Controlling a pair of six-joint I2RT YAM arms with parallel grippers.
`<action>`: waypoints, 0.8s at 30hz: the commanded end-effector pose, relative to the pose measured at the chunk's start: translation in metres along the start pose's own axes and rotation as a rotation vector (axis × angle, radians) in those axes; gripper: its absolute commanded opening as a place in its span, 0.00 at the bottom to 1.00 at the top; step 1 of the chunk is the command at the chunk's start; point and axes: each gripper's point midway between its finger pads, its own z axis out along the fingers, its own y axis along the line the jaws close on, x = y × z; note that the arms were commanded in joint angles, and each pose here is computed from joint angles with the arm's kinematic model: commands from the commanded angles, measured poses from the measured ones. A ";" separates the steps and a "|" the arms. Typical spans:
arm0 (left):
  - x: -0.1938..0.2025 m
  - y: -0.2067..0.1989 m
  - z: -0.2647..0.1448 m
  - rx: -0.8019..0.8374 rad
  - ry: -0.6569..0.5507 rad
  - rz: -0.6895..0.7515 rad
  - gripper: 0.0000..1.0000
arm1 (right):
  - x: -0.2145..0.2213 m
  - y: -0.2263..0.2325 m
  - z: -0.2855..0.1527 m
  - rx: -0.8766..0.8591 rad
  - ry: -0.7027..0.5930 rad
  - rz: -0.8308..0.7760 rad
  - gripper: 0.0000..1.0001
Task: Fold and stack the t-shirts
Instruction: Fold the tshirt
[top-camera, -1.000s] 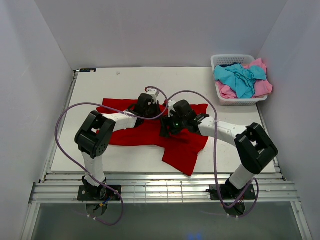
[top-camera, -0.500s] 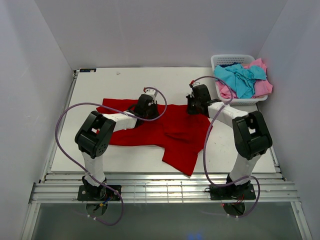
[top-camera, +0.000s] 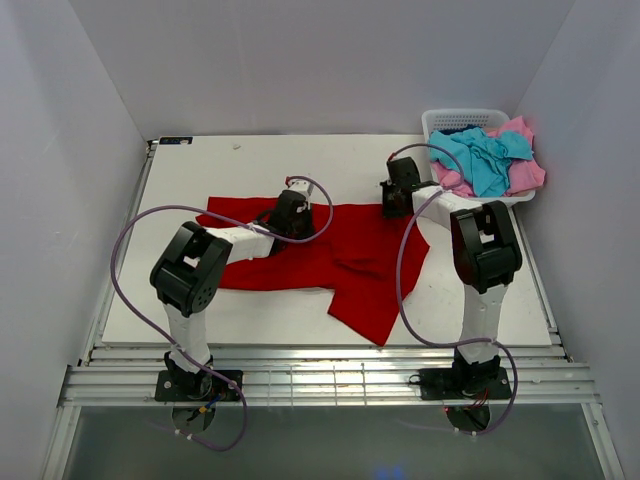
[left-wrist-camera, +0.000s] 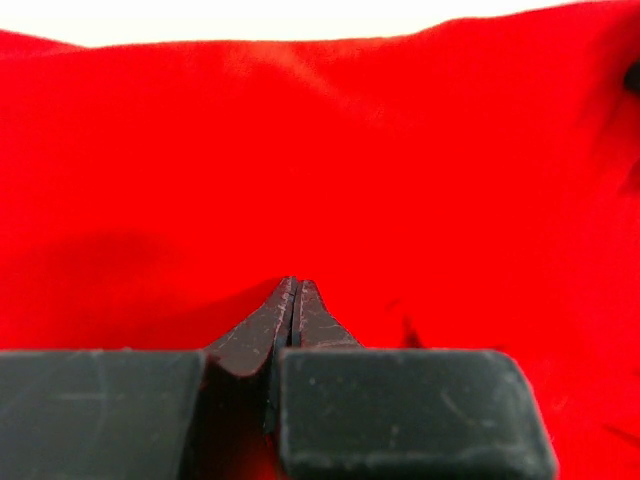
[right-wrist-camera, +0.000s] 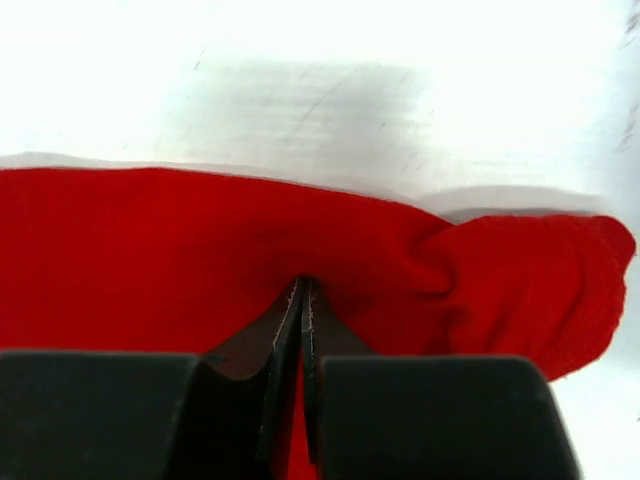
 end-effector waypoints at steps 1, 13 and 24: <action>0.004 -0.002 0.002 0.005 0.013 -0.009 0.06 | 0.003 -0.031 0.011 0.098 0.060 0.036 0.08; -0.006 -0.014 0.031 0.038 0.025 -0.015 0.06 | -0.009 -0.078 0.043 0.126 0.130 0.110 0.08; -0.001 0.027 -0.013 -0.137 -0.028 -0.016 0.03 | -0.021 -0.103 0.039 0.141 0.113 0.128 0.08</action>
